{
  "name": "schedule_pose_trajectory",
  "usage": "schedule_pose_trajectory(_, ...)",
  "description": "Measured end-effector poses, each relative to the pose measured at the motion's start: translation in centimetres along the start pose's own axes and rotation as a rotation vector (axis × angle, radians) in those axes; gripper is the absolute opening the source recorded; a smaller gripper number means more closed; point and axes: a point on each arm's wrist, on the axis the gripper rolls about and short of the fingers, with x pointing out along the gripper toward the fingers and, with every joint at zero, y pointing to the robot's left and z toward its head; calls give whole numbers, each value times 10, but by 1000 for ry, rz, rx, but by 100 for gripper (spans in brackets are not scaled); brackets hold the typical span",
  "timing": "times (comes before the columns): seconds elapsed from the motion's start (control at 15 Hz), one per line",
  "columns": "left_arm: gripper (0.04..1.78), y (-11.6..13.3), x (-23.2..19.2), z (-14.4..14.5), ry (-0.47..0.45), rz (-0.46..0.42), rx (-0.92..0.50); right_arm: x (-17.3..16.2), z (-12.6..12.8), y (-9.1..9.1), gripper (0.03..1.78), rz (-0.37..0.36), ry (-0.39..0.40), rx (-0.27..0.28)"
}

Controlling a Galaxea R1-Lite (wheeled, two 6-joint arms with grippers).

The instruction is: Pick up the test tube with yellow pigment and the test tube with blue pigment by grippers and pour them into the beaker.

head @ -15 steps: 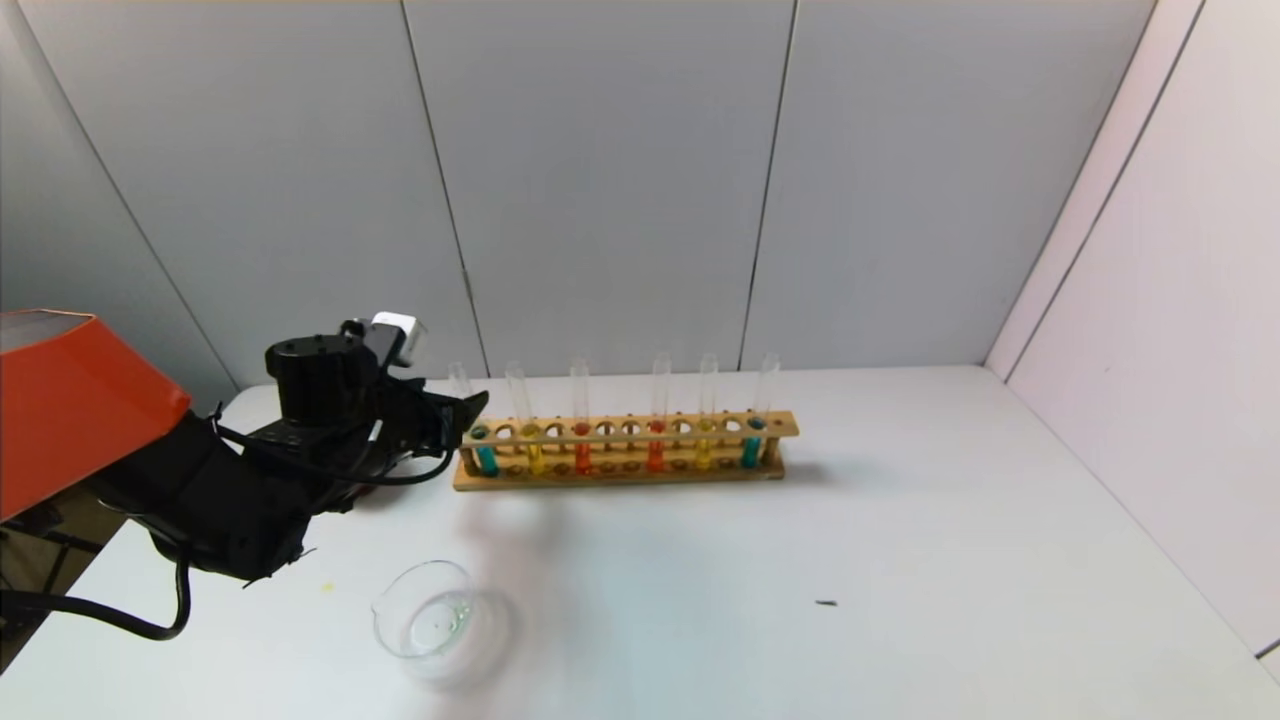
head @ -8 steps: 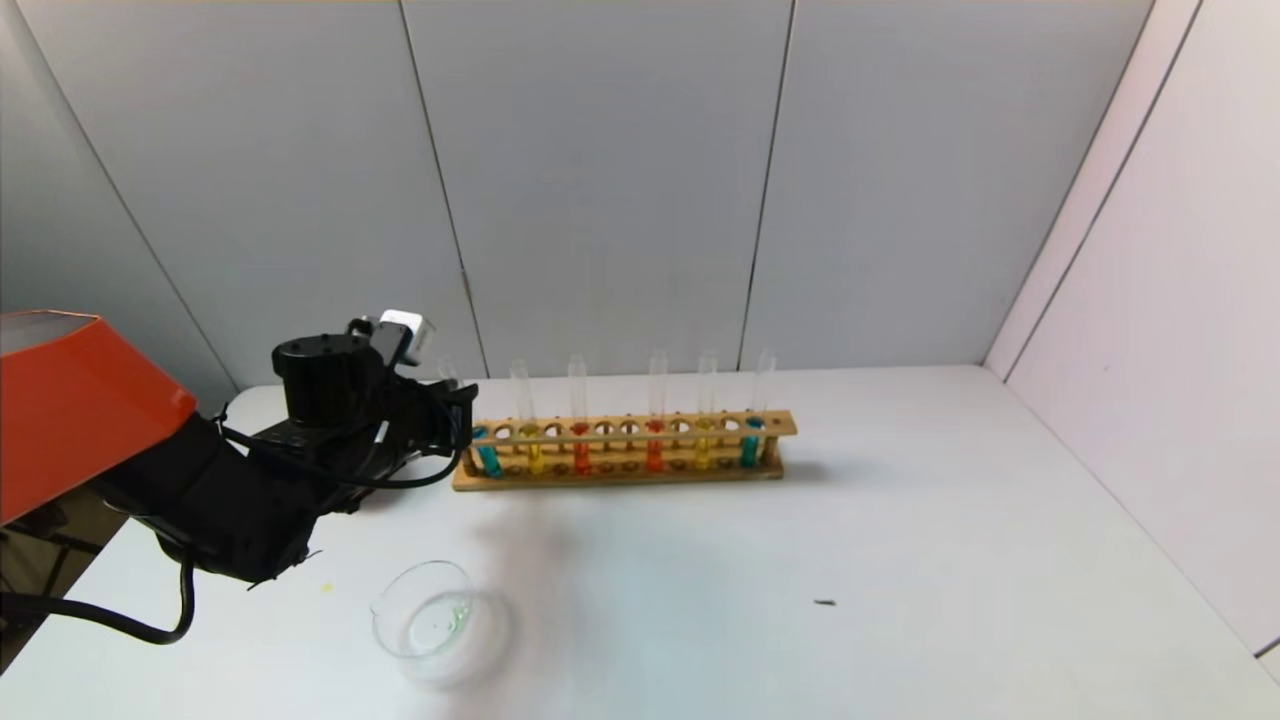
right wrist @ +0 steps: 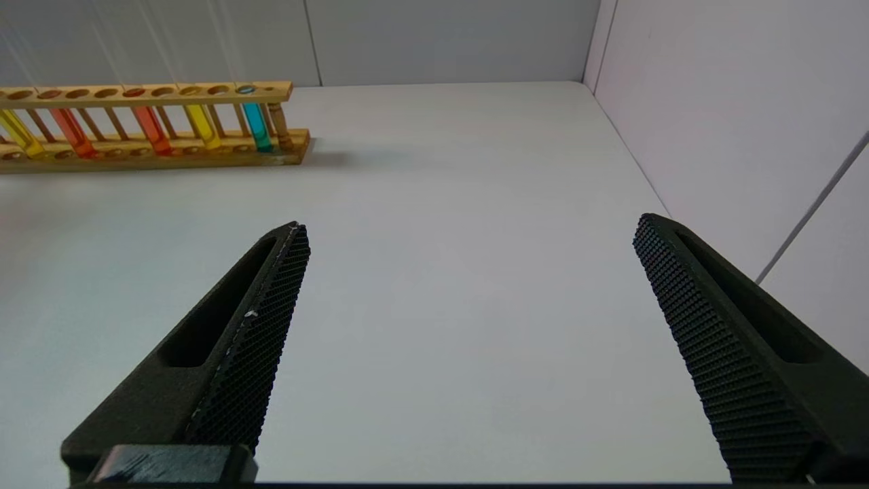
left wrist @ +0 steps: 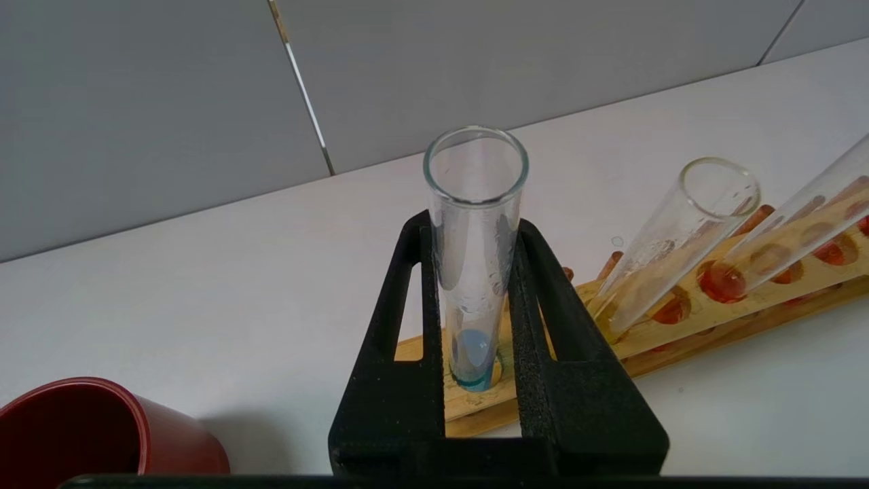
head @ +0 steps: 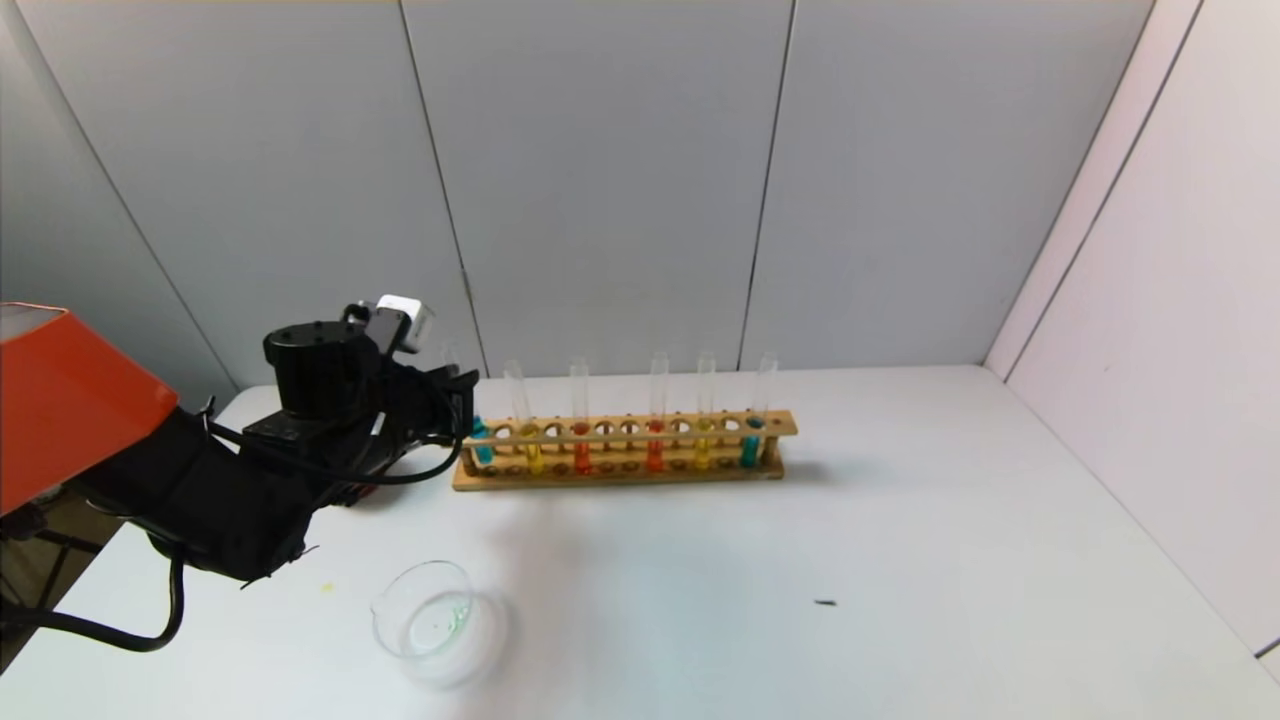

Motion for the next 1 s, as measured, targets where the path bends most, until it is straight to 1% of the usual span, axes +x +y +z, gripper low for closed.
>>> schedule_pose_trajectory(0.47, 33, -10, -12, 10, 5, -24, 56, 0, 0, 0, 174, -1, 0, 0)
schedule_pose_trajectory(0.6, 33, -10, -16, 13, 34, -30, 56, 0, 0, 0, 174, 0, 0, 0)
schedule_pose_trajectory(1.0, 33, -10, -21, 37, -1, -29, 55, 0, 0, 0, 174, 0, 0, 0)
